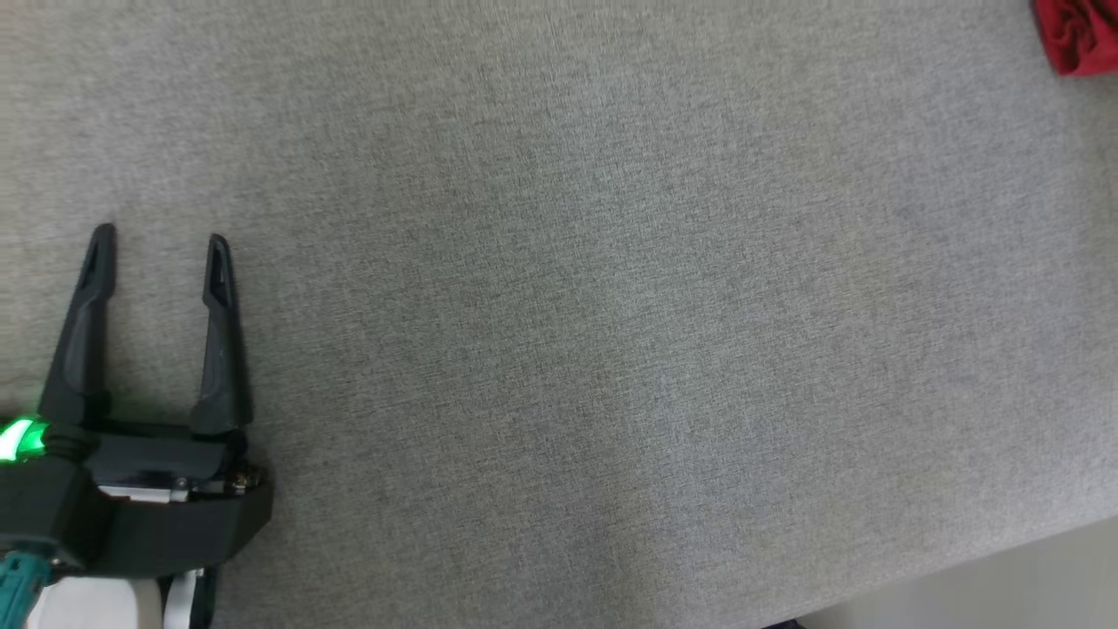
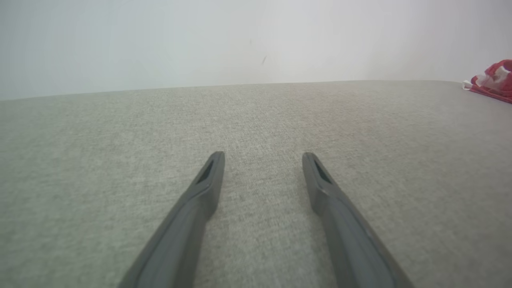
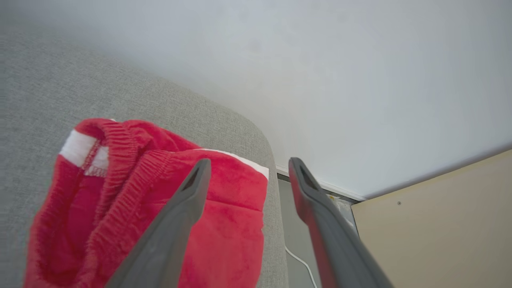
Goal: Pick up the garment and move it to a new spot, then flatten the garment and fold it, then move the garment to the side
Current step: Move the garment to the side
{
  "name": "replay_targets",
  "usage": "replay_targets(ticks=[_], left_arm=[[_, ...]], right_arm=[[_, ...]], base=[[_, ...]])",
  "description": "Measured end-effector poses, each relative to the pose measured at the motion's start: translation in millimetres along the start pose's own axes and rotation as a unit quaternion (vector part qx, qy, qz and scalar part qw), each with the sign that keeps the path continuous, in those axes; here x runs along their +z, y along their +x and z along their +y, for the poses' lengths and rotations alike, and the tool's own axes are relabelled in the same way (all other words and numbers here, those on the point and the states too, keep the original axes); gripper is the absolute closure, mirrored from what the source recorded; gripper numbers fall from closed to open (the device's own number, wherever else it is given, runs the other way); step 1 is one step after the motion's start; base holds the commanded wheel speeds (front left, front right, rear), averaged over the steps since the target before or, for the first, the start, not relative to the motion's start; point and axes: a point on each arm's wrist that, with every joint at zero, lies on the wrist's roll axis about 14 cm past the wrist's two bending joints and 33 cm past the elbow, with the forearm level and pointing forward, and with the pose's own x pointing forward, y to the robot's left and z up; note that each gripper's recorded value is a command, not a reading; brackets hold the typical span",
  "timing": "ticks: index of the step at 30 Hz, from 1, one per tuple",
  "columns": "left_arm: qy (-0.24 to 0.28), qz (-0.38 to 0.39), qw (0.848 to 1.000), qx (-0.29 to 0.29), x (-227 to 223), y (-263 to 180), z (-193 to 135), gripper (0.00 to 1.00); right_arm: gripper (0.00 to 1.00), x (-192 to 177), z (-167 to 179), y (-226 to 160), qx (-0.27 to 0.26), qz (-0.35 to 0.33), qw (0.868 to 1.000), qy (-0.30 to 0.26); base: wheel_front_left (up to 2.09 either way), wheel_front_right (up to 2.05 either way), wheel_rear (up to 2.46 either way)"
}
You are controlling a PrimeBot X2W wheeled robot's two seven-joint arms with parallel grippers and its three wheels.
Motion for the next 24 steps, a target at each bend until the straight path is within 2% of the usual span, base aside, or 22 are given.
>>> replay_targets(ticks=[5, 10, 17, 18, 24], left_arm=[[-0.005, -0.002, 1.0, 0.011, 9.0, -3.2, 1.4, 0.0], [-0.024, 0.0, 0.999, 0.033, 26.7, -19.7, 2.2, 0.0], [-0.012, 0.008, 0.997, 0.075, 50.2, -63.5, 19.8, 0.0], [-0.012, 0.008, 0.997, 0.075, 50.2, -63.5, 19.8, 0.0], [-0.003, -0.019, 0.994, 0.104, 87.0, -100.6, 27.0, 0.0]], right_arm=[[0.0, 19.1, 2.3, -5.6, 0.0, -0.038, 0.999, 0.014], [0.0, 50.3, 10.6, -26.6, 0.006, -0.109, 0.993, 0.052], [0.0, 80.5, 49.6, -64.8, 0.041, -0.181, 0.976, 0.118], [0.0, 80.5, 49.6, -64.8, 0.041, -0.181, 0.976, 0.118], [0.0, 81.9, 90.4, -112.7, 0.069, -0.213, 0.955, 0.196]], base=[[0.0, 0.0, 0.0], [0.0, 0.0, 0.0], [0.0, 0.0, 0.0], [0.0, 0.0, 0.0], [0.0, 0.0, 0.0]])
